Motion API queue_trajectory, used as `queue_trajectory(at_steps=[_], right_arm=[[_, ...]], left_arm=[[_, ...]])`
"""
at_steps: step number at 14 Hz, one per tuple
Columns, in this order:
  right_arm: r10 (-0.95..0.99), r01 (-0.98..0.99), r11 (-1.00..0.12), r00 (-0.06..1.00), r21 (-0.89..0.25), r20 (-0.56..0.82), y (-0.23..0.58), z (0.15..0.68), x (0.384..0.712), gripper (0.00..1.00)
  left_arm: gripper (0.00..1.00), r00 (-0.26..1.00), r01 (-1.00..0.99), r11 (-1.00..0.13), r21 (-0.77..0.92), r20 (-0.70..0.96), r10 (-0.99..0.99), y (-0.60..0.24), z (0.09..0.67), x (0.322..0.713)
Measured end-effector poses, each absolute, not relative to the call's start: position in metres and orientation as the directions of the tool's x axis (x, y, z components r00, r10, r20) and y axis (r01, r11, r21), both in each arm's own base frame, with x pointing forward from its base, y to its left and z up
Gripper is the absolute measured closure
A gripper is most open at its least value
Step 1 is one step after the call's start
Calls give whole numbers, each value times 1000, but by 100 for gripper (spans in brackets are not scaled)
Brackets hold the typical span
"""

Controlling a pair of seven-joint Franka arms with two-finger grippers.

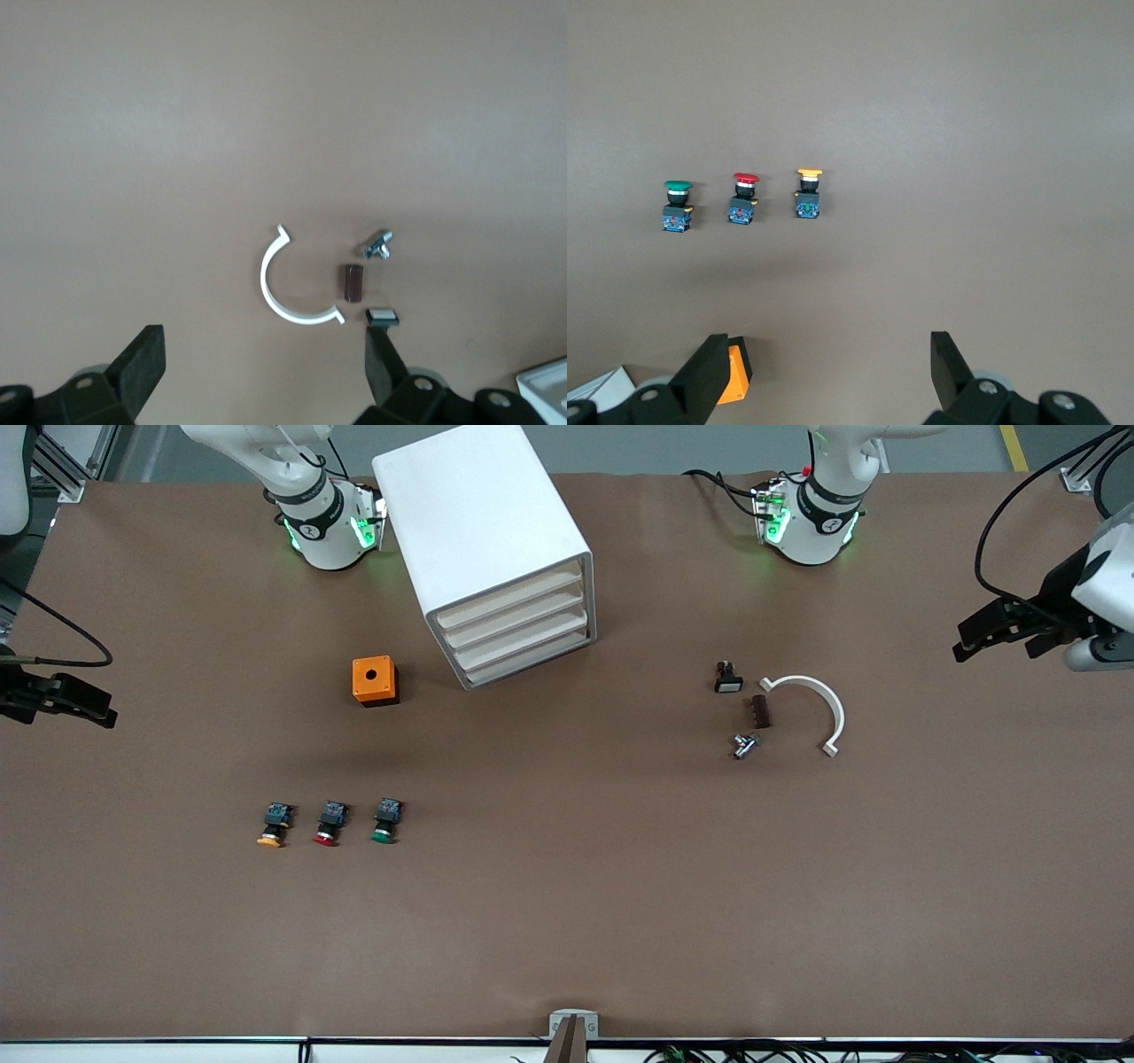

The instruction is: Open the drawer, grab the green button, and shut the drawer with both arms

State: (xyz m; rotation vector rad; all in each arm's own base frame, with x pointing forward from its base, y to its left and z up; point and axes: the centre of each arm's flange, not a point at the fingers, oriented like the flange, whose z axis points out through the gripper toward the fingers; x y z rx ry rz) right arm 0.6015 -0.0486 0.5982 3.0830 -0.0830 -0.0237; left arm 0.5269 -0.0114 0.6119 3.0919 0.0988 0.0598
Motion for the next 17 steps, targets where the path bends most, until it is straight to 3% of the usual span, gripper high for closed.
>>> queue_trajectory(at_steps=[4, 10, 17], right_arm=[[-60, -61, -998, 997, -19, -40, -43, 599, 597, 0], [-66, -66, -998, 997, -4, -29, -48, 615, 587, 0], [-97, -99, -995, 989, -15, -116, -65, 619, 567, 0]], left_arm=[[0, 994, 63, -997, 52, 89, 67, -10, 637, 529], [0, 997, 59, -997, 48, 44, 61, -11, 644, 521], [0, 998, 60, -997, 47, 30, 62, -12, 643, 520]])
